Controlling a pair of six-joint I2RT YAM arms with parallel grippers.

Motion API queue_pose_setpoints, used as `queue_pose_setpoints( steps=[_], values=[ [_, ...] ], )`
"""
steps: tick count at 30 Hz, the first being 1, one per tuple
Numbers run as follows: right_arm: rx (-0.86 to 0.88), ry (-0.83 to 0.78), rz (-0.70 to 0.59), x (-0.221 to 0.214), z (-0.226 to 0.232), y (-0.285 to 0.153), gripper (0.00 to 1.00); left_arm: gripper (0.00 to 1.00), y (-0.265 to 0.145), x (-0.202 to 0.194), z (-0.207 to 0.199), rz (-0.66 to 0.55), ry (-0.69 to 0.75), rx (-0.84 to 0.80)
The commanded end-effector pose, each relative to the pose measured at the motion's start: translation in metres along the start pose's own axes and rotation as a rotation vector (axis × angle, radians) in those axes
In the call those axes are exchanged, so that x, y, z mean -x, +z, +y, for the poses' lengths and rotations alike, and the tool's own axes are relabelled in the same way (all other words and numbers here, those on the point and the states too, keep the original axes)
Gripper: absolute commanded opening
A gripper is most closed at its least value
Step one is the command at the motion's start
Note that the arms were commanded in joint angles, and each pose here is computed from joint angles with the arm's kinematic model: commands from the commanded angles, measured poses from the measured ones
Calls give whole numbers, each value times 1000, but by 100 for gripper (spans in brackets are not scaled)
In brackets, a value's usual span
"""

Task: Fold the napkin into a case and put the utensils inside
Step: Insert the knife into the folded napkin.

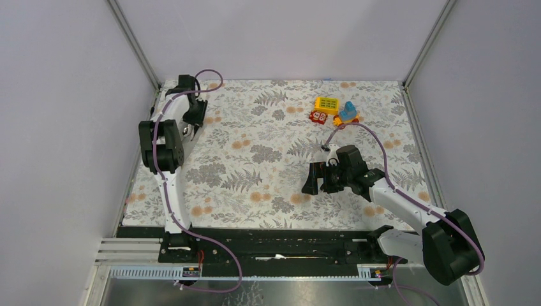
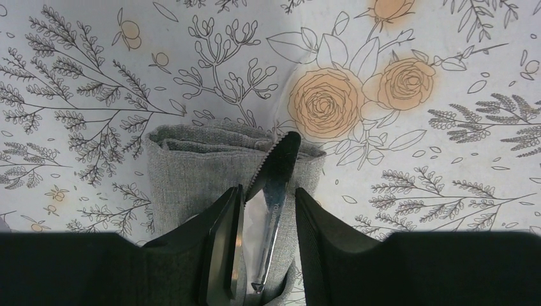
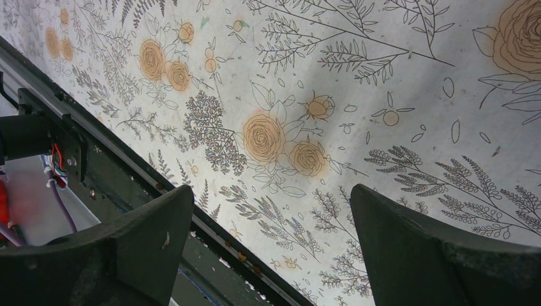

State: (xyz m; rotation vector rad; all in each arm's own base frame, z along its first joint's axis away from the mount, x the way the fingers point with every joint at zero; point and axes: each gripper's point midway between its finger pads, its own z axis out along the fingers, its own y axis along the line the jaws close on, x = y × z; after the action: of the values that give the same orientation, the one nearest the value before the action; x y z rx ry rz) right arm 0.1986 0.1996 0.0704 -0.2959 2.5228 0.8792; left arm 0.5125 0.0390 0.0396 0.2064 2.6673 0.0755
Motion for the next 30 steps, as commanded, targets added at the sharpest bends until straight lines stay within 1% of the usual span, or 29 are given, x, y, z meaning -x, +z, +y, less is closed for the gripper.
queue_pose_setpoints(
  steps=[1,8,13,18,22,24,30],
  values=[
    [24,-18,-14,5,6,0,100,39,-6,14,1,-35,19,-25],
    [25,-17,-14,5,6,0,100,38,-2,7,2,-12,18,-22],
    [24,-17,-15,4,5,0,100,40,4,3,4,7,8,-18],
    [25,-18,-13,4,6,0,100,40,5,5,3,5,11,-23],
    [23,-17,-13,4,5,0,100,36,4,4,3,6,10,-26],
    [25,-18,-13,4,6,0,100,33,0,7,3,-4,10,-26],
    [28,-19,-14,4,6,0,100,30,-19,11,7,-31,13,-3]
  ],
)
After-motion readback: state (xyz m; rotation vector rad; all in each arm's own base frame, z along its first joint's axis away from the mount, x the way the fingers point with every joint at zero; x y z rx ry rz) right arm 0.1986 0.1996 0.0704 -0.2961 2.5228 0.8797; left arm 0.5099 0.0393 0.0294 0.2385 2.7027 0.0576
